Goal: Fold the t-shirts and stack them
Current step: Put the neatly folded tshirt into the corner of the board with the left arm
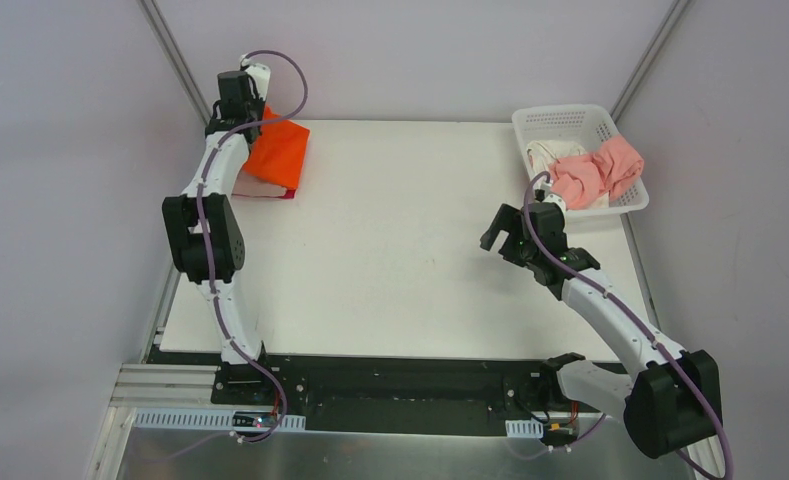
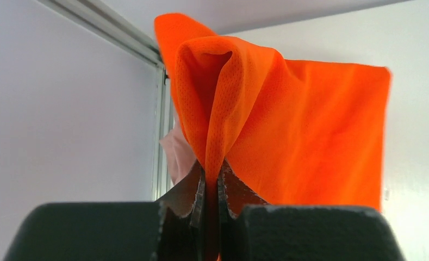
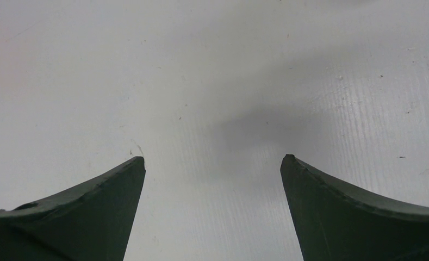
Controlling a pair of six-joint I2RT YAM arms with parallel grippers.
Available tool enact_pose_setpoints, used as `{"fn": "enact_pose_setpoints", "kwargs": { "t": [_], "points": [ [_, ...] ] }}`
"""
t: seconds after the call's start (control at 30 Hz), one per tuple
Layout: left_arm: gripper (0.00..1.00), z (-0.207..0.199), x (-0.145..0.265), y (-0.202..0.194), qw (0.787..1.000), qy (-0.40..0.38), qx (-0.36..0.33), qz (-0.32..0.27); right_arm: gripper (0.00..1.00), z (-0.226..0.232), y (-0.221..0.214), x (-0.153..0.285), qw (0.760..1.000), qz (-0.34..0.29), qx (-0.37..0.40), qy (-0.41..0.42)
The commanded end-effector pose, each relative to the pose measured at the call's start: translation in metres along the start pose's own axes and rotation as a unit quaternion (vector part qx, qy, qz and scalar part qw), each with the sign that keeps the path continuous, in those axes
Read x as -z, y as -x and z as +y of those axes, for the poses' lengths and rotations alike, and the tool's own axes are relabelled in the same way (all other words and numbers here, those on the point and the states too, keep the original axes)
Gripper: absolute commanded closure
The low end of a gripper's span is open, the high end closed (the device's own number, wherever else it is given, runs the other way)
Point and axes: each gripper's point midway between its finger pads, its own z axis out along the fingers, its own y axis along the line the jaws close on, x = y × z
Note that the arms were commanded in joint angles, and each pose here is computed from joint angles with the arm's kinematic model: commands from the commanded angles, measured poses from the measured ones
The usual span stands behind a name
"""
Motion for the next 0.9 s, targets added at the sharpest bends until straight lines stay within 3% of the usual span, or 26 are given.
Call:
{"fn": "enact_pose_setpoints", "kwargs": {
  "t": [0.0,0.4,0.5,0.57,0.67,0.7,0.73,0.87],
  "points": [
    [1.00,0.017,-0.013,0.013,1.000,0.024,0.001,-0.011,0.00,-0.003,0.011,0.002,1.000,-0.021,-0.007,-0.013],
    [1.00,0.047,-0.045,-0.025,0.995,0.091,0.008,0.041,0.00,-0.008,0.011,-0.001,0.999,-0.027,-0.007,-0.025],
    [0.96,0.050,-0.047,-0.033,0.994,0.094,0.012,0.050,0.00,-0.007,0.009,-0.004,0.999,-0.019,-0.007,-0.026],
    [0.83,0.053,-0.048,-0.037,0.994,0.097,0.021,0.055,0.00,-0.007,0.009,-0.005,0.999,-0.019,-0.006,-0.027],
    [0.24,0.058,-0.046,-0.039,0.992,0.102,0.037,0.058,0.00,-0.008,0.009,-0.004,0.999,-0.019,-0.006,-0.029],
    [0.11,0.060,-0.044,-0.037,0.992,0.105,0.040,0.056,0.00,-0.008,0.010,-0.003,0.999,-0.020,-0.006,-0.028],
    [0.03,0.060,-0.042,-0.034,0.992,0.104,0.047,0.055,0.01,-0.008,0.010,-0.002,0.999,-0.020,-0.007,-0.027],
    [0.01,0.063,-0.022,-0.006,0.991,0.092,0.092,0.024,0.00,-0.005,0.011,0.000,1.000,-0.021,-0.007,-0.020]
  ]
}}
